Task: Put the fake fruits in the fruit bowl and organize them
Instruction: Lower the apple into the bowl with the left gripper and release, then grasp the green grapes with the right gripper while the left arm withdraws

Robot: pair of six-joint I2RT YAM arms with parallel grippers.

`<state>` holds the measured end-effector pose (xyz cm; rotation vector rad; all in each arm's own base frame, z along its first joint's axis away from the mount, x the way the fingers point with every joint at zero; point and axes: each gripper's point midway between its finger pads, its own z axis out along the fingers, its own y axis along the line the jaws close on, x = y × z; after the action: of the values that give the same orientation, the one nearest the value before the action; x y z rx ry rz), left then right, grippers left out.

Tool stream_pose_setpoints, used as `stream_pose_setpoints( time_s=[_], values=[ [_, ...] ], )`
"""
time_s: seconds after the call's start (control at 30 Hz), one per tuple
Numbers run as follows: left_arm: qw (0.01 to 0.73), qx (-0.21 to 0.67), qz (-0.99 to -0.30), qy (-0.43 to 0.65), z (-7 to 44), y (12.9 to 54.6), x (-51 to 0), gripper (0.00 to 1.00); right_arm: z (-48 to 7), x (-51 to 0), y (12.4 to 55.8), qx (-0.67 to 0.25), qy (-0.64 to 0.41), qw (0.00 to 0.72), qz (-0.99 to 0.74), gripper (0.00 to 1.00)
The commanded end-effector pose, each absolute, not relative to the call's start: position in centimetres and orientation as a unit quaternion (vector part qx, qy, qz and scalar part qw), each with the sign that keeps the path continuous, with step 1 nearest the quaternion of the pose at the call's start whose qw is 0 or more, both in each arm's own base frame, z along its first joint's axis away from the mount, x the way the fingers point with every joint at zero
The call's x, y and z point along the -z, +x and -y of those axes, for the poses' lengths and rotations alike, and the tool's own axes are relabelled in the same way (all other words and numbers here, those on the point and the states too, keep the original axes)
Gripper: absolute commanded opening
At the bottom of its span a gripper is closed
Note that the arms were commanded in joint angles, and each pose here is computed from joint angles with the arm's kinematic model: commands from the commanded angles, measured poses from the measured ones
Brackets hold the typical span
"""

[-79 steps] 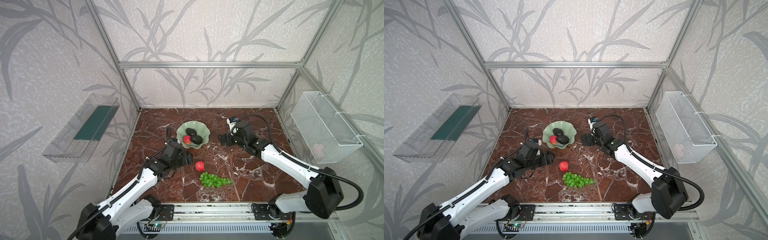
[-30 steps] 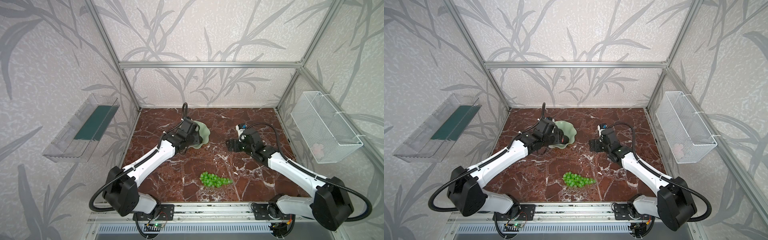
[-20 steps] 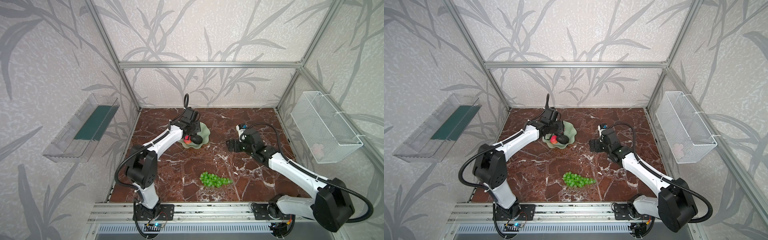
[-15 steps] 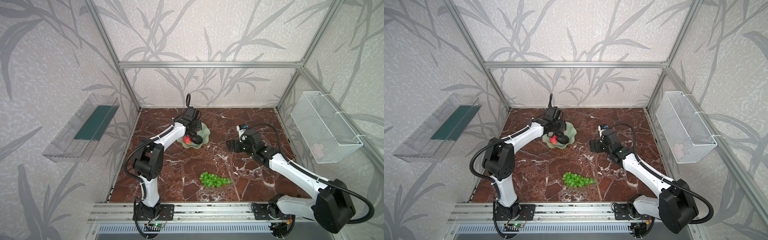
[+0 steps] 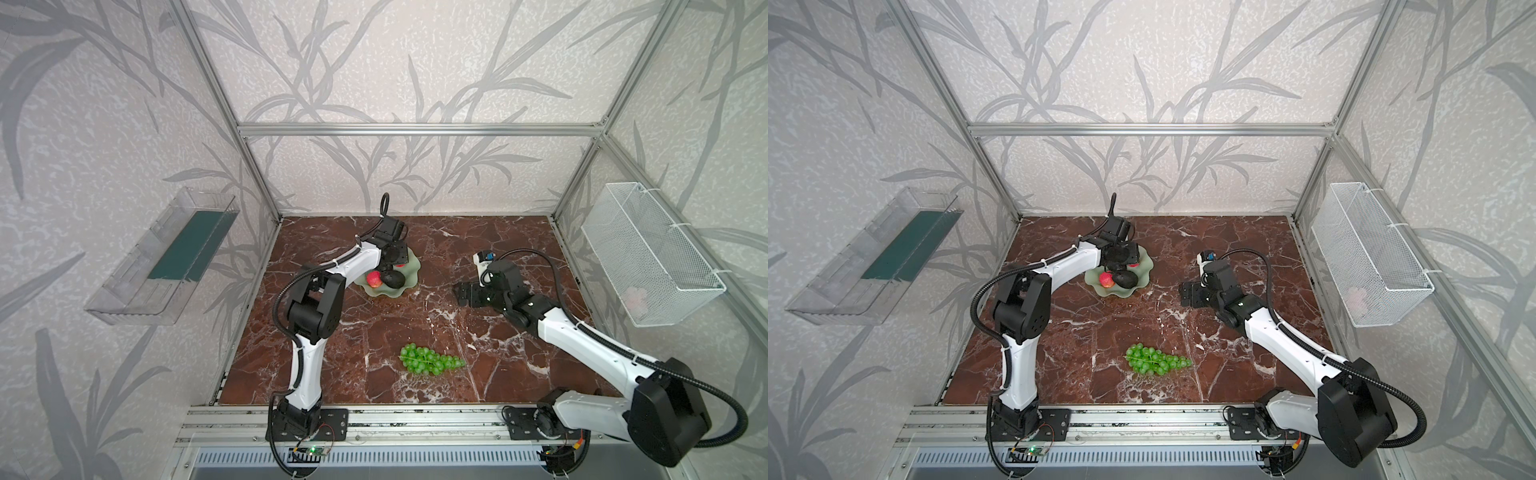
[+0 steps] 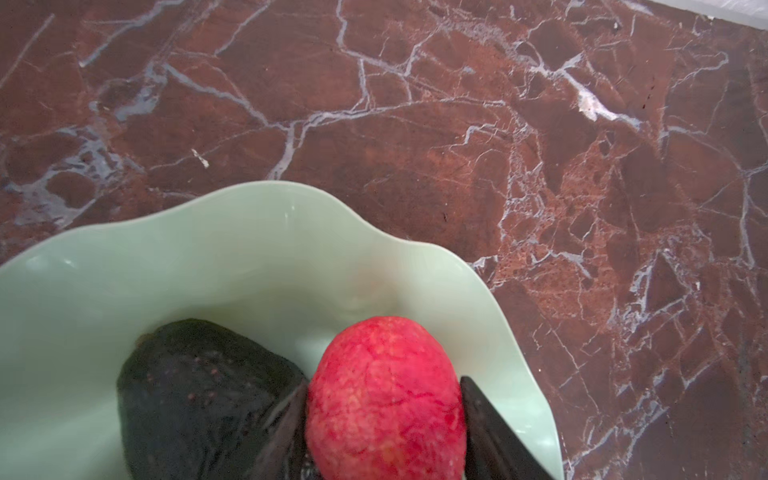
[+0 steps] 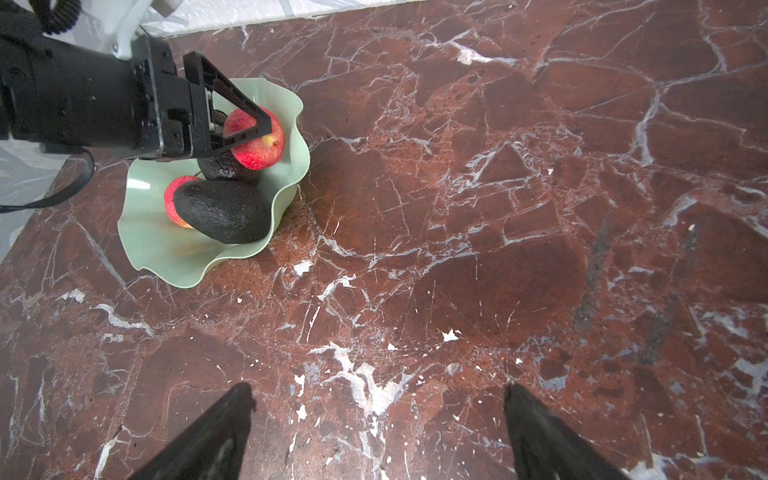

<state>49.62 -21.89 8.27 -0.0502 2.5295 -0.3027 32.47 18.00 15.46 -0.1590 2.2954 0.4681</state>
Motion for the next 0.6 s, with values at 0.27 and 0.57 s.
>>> stream_pose_setpoints(
  time_s=[0.27,0.57],
  values=[
    [0.314,0.138,-0.939,-0.028,21.9,50.3,-11.8,0.79,-18.1,-15.1,31.6,-0.19,-0.078,0.372,-0.905,0.94],
    [0.438,0.156,-0.883,-0.062,17.7,48.1,-22.3,0.85,-23.4,-13.3,25.9,-0.252,-0.235,0.322,-0.882,0.94]
  ],
)
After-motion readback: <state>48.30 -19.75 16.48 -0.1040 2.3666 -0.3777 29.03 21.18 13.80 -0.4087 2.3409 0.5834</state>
